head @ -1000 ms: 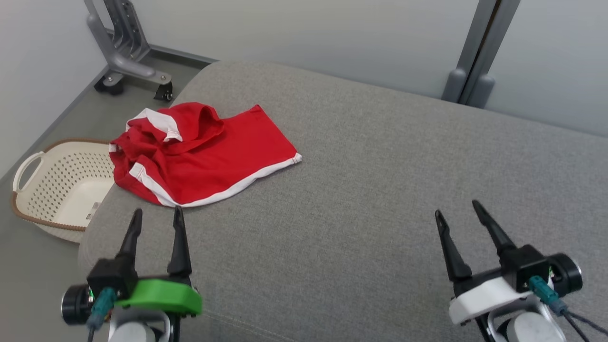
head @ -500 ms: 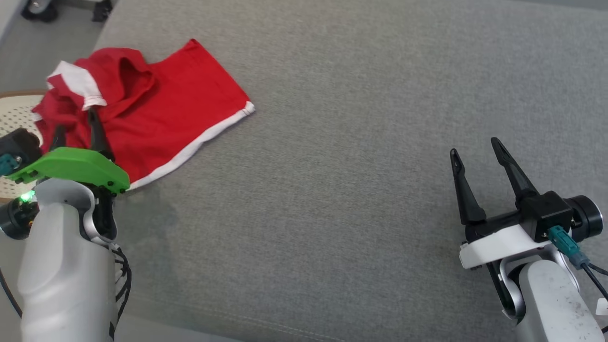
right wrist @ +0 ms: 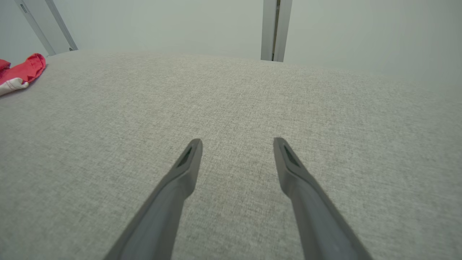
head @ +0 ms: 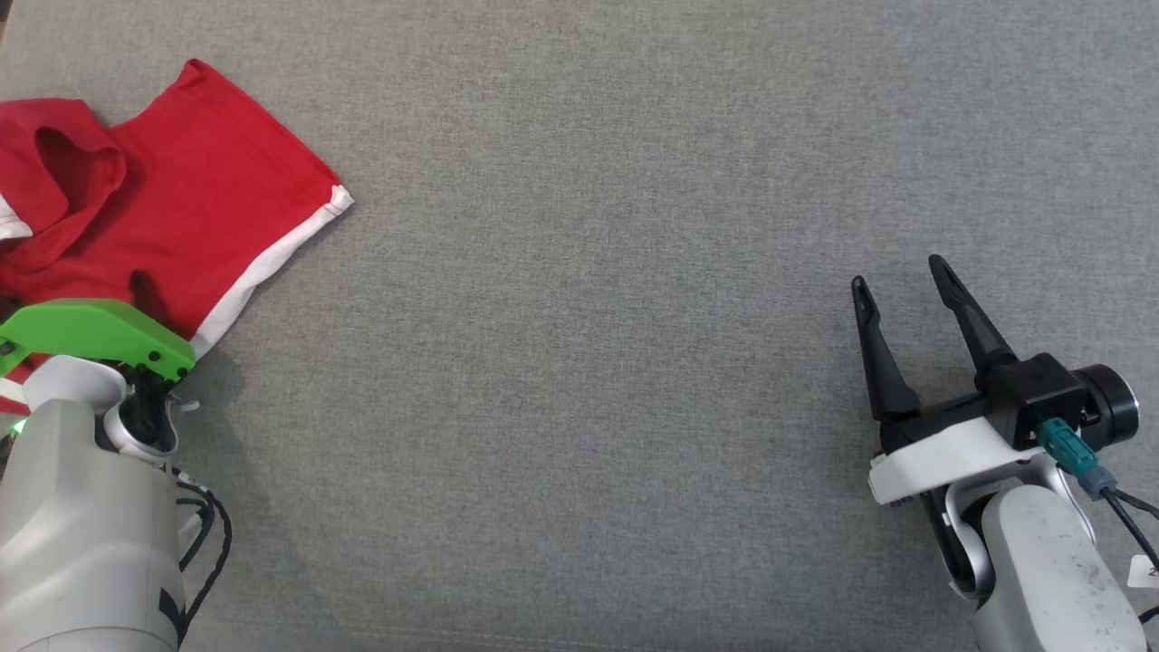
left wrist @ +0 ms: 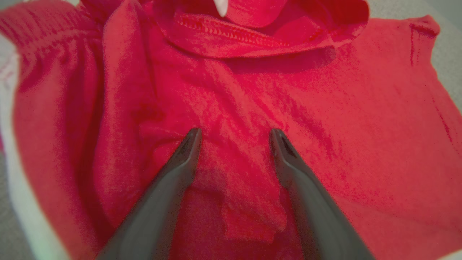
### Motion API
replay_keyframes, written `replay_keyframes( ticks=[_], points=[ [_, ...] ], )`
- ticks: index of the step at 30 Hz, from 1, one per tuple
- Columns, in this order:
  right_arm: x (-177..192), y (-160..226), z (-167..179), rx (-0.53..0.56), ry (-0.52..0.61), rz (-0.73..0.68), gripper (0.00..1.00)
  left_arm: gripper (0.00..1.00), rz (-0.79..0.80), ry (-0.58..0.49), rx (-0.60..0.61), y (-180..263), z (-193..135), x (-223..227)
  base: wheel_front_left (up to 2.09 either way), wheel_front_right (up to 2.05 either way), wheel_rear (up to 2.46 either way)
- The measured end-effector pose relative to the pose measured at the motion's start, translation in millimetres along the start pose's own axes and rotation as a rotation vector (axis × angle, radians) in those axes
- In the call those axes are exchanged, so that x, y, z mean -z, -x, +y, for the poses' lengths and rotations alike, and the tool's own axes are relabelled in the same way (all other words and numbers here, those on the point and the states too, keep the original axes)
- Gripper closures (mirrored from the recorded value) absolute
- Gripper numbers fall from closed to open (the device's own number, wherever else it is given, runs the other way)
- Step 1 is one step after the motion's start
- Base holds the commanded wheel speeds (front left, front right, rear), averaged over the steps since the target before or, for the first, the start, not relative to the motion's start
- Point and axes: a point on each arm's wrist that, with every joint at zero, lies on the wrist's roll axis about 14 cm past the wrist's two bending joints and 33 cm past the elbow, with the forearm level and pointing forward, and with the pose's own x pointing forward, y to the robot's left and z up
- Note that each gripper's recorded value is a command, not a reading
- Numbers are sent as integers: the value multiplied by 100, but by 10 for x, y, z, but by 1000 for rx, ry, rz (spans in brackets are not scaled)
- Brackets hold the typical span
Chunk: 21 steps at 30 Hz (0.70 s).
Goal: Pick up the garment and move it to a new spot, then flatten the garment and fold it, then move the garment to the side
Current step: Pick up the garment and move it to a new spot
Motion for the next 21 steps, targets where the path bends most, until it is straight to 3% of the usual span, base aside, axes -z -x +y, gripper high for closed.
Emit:
replay_keyframes(
  ticks=[1, 8, 14, 21],
  points=[
    [-15, 8, 7, 1, -2, -3, 0, 100, -13, 6, 3, 9, 5, -17, 0, 0, 0],
    [-140, 161, 92, 12, -27, -17, 0, 100, -144, -13, 148, 214, -223, -297, 0, 0, 0],
    [-337, 320, 169, 27, -43, -56, 0, 100, -328, -51, 359, 619, -800, -881, 0, 0, 0],
    [-570, 534, 123, 69, -43, -110, 0, 100, -427, -114, 623, 1335, -1521, -1120, 0, 0, 0]
  ],
)
